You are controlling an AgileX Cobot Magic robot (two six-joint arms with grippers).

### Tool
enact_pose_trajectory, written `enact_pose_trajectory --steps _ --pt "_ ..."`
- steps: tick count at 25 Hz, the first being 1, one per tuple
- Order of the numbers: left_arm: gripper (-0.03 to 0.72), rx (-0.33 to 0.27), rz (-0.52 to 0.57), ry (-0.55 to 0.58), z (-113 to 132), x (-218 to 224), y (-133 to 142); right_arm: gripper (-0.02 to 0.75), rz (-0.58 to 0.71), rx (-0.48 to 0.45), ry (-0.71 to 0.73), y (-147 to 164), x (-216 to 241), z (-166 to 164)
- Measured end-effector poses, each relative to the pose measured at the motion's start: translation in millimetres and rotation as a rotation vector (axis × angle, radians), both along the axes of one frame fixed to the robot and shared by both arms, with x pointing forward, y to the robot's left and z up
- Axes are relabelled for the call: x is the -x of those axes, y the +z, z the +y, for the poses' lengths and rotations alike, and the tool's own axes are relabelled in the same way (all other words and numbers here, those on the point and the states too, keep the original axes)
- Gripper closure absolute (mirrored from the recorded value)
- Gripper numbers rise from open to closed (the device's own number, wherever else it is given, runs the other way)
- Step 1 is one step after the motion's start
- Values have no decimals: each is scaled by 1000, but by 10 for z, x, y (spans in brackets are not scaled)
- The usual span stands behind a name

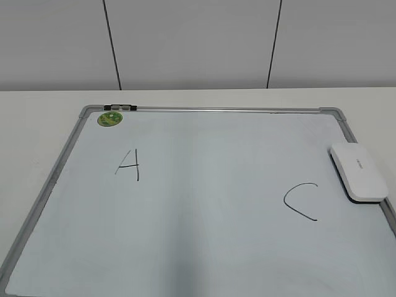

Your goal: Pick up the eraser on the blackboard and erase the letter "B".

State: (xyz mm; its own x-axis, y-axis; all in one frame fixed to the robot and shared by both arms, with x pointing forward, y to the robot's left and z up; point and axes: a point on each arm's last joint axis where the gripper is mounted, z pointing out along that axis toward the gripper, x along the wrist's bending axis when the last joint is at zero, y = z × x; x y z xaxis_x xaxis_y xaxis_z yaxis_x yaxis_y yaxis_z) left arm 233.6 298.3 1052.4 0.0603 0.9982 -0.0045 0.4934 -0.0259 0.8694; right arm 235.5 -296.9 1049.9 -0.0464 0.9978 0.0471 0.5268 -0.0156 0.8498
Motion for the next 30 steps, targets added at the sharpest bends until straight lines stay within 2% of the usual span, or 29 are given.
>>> enact_pose_trajectory --steps 4,8,30 --pt "174 0 -8 0 0 12 0 236 -39 -2 0 -16 66 -3" --pt "174 0 -8 0 0 12 0 236 -7 0 0 -72 60 -3" --pt "174 0 -8 0 0 12 0 236 -5 0 0 -73 61 -3"
